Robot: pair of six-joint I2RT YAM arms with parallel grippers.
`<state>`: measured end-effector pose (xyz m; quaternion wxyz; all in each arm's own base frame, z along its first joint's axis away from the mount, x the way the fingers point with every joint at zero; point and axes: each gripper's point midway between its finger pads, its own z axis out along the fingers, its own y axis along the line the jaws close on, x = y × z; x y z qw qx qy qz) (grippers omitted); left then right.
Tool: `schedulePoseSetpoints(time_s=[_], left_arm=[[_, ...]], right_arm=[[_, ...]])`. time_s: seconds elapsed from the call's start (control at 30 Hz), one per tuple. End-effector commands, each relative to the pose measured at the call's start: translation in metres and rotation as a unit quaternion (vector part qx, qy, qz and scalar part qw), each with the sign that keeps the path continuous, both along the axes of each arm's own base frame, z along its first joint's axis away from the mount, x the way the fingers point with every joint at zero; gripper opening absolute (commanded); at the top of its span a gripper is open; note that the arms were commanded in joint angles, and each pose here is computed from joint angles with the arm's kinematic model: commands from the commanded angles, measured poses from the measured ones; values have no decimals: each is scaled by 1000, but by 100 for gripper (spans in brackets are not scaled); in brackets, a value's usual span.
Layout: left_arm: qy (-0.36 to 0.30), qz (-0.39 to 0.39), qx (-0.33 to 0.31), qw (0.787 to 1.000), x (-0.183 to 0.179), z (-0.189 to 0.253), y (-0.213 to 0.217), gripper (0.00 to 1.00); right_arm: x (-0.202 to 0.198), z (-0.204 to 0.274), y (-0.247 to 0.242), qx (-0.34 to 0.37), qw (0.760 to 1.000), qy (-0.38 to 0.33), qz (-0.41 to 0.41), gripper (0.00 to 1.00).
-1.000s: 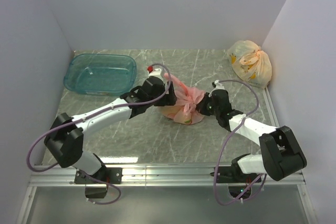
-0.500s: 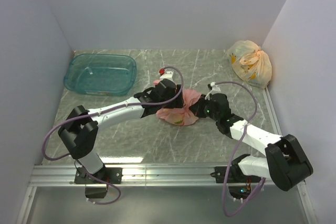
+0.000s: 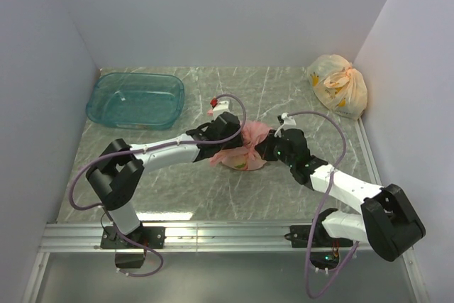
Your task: Untie the knot of the plastic bag and take out the fruit
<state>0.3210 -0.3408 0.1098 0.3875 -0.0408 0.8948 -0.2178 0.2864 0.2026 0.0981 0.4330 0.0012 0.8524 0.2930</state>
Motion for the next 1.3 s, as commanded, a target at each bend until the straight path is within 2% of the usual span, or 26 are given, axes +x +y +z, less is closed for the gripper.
schedulePoseSetpoints(time_s=[0.0,0.1,0.13,0.17,0.3,0.33,0.37,0.43,0.47,0.57,0.67,0.77,0.83,0.9,1.0,1.03,1.07,1.13,1.27], left_arm=[[-12,16,-42,999,8,6,-13,47],[-9,13,-58,998,7,1,-18,27],[-7,11,-63,998,6,0,-20,7],[-7,11,-66,998,6,-3,-19,1],[-12,13,-75,997,3,-6,-17,1],[-13,16,-76,997,3,-6,-15,1],[-13,19,-73,997,0,-11,-10,1],[-23,20,-85,996,0,-3,-9,1],[-23,20,-85,996,-2,-6,-6,1],[-29,20,-92,995,-4,-1,-4,0],[-33,21,-91,995,-3,1,-3,1],[-36,21,-92,995,-3,3,-2,1],[-41,22,-93,995,-3,6,-1,1],[-44,24,-91,995,-3,7,1,1],[-49,41,-77,995,-2,7,13,1],[-51,52,-68,995,-2,5,19,0],[-59,73,-64,994,4,10,32,1],[-49,92,-57,993,6,1,56,0],[-49,158,-92,982,21,11,125,1]], right_arm=[[0,8,-3,1,1000,-23,-6,0],[-1,9,-4,2,1000,-26,-9,0],[-1,10,-4,3,1000,-28,-9,0],[0,10,-4,5,1000,-27,-12,0],[1,20,-5,23,999,-33,-26,0],[3,24,-7,28,998,-35,-35,5],[3,26,-7,39,998,-31,-47,23],[7,36,-12,56,995,-41,-73,40],[9,39,-13,70,993,-39,-85,52],[17,49,-15,94,988,-39,-117,65],[27,50,-10,100,986,-25,-129,70],[34,43,0,108,986,-5,-128,70],[38,39,5,113,985,4,-130,69],[41,34,9,113,985,7,-130,63],[44,25,3,99,983,19,-152,29],[43,22,-1,93,983,23,-158,10],[43,20,-8,83,982,22,-170,2],[42,18,-33,55,977,16,-205,0],[38,17,-88,29,963,13,-269,0]])
